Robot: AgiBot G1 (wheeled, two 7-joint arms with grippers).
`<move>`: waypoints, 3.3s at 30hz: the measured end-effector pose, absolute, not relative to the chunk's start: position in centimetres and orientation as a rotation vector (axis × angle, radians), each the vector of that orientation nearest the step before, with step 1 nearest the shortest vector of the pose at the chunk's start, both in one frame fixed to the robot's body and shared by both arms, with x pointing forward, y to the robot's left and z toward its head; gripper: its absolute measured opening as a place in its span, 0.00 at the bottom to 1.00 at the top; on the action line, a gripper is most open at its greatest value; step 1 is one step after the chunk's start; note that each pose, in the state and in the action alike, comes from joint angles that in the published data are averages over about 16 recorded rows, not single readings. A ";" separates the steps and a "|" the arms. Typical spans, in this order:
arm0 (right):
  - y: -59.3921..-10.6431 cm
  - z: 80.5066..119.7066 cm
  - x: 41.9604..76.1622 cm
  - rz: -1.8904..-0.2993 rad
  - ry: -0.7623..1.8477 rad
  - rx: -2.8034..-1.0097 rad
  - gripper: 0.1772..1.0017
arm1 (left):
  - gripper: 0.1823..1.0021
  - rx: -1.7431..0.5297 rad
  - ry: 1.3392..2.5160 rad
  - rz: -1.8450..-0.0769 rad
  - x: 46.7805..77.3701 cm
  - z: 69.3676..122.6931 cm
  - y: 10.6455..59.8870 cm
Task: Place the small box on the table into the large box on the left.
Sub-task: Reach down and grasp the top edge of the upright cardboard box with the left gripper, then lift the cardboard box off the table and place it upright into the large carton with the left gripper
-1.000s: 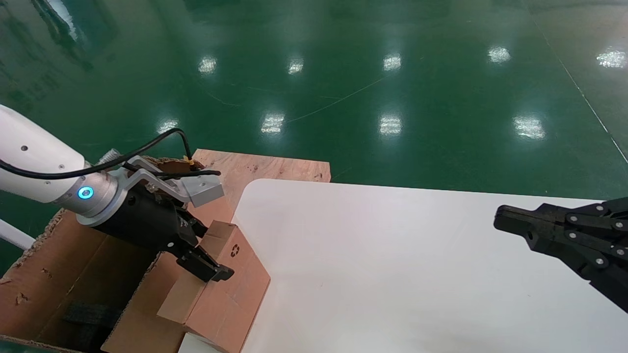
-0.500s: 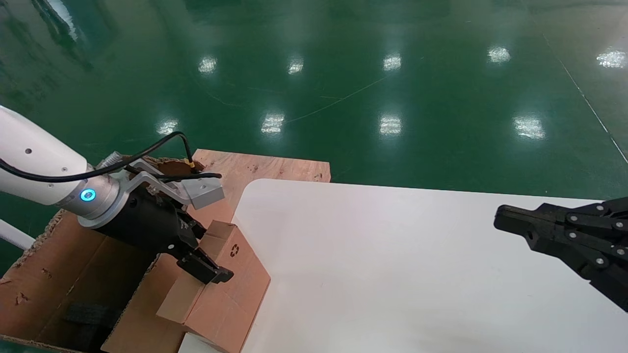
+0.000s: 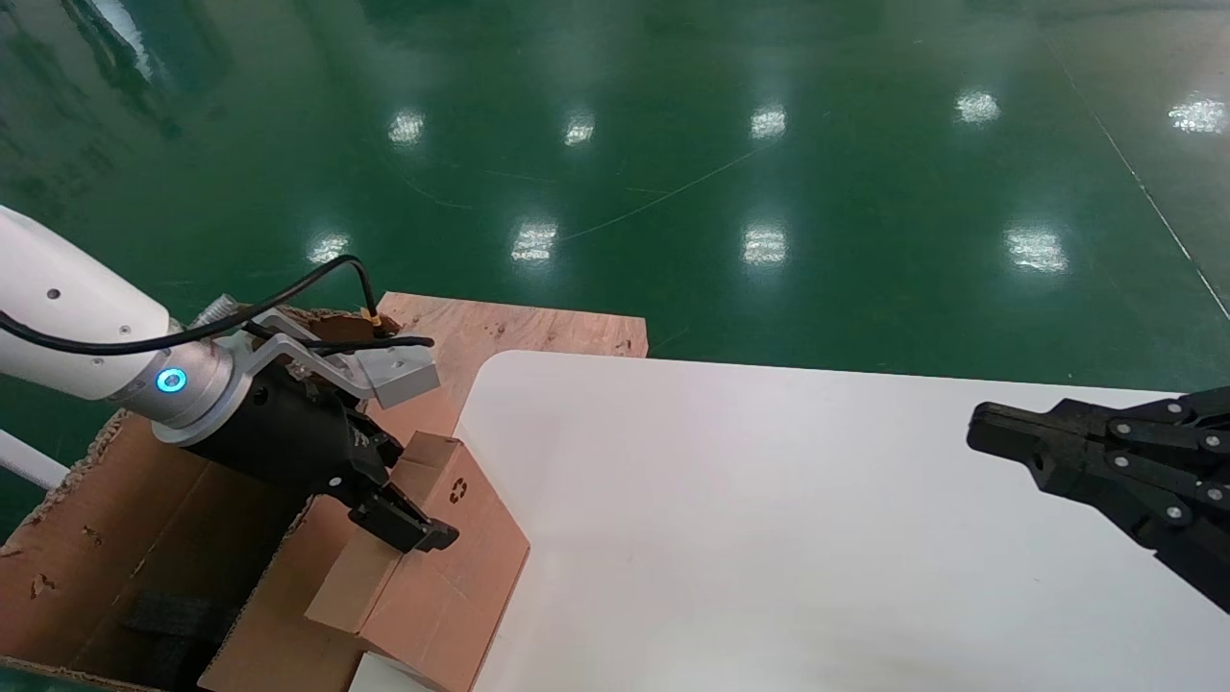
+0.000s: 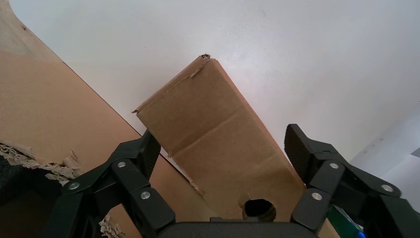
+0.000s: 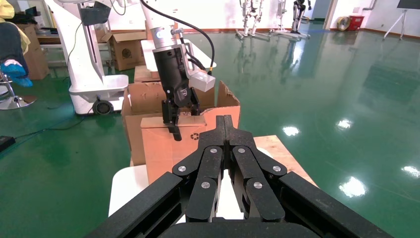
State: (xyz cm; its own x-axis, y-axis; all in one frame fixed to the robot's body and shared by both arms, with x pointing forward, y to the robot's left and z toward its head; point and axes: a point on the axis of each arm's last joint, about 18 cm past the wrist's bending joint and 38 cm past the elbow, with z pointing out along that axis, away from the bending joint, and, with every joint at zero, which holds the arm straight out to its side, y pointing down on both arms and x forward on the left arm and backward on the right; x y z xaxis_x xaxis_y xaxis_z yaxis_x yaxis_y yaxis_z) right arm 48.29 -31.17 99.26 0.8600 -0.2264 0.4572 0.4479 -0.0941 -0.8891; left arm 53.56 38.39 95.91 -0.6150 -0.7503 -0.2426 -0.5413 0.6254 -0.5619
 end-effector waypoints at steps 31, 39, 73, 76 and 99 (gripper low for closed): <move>-31.2 99.3 48.3 -0.569 -0.180 -1.568 0.02 | 0.31 -0.886 2.206 -0.774 56.4 102.8 37.8; -31.2 99.3 48.3 -0.569 -0.180 -1.568 0.02 | 0.28 -0.799 1.935 -0.939 57.2 113.4 40.0; -31.2 99.3 48.3 -0.569 -0.180 -1.568 0.02 | 0.27 -1.342 1.770 -0.687 48.3 116.3 56.3; -31.2 99.3 48.3 -0.569 -0.180 -1.568 0.02 | 0.27 -1.415 1.779 -0.653 49.0 114.1 57.1; -31.2 99.3 48.3 -0.569 -0.180 -1.568 0.02 | 0.26 -1.640 1.679 -0.465 54.5 102.5 61.8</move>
